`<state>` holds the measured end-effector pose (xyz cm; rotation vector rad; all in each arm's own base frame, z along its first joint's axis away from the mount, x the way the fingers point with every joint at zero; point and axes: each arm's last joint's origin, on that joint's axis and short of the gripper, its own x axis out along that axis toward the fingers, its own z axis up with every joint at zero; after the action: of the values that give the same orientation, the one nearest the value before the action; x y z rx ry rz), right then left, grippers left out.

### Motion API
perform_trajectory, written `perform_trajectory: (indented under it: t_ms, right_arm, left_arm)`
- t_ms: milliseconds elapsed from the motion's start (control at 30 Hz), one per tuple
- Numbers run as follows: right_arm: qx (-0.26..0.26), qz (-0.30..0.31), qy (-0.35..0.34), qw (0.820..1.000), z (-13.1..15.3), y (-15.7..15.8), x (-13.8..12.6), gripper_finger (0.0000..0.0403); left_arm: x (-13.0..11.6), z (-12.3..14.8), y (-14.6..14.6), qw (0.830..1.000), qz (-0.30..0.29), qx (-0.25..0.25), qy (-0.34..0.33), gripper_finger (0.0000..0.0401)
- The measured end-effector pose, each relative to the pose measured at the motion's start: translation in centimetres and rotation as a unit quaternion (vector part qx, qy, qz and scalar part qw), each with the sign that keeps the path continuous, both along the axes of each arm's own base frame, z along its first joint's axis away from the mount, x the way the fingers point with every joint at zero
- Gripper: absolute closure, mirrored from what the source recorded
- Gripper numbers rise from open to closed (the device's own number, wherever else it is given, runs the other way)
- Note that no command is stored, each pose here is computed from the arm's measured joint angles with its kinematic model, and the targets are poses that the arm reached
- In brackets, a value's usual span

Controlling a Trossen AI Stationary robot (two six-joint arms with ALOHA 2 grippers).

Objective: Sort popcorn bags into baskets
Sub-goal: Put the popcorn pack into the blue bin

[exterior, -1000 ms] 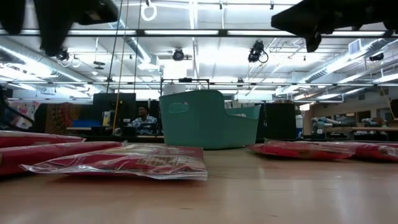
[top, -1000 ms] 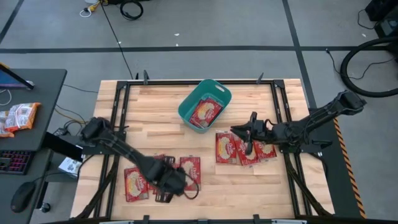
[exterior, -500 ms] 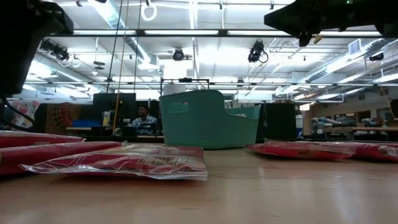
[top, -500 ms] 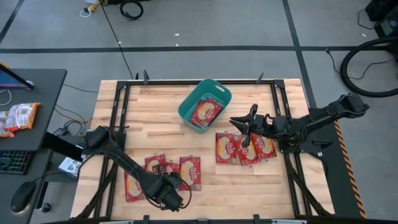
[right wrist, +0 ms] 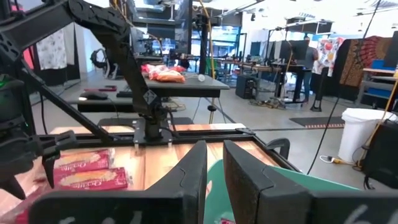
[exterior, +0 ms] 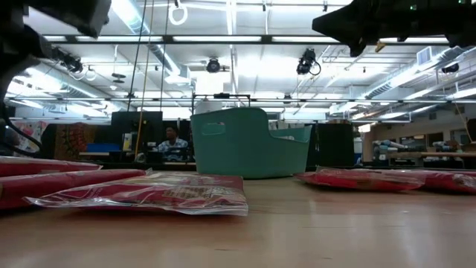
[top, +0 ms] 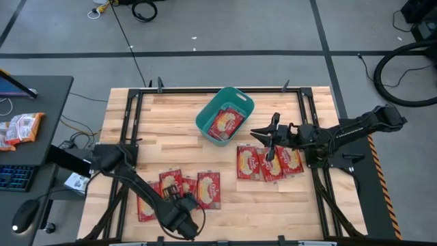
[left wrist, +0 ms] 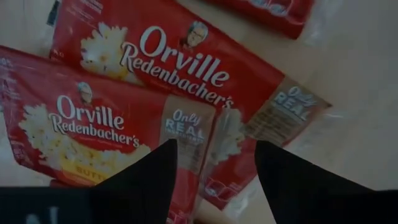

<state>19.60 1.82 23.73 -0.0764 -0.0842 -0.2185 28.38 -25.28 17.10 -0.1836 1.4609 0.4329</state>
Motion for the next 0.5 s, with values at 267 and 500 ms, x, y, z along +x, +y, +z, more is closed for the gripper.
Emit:
perform_trajectory:
  t_ms: [267,500]
  right_arm:
    - [-0.005,0.004,0.004,1.0,-0.1,0.0,0.0,0.0344]
    - [-0.008,0.004,0.007,1.0,-0.1,0.0,0.0,0.0344]
  left_arm:
    - [0.0,-1.5,0.0,0.999,-0.001,0.027,0.028,0.021]
    - [0.0,-1.5,0.4,0.999,0.012,0.034,0.034,0.0287]
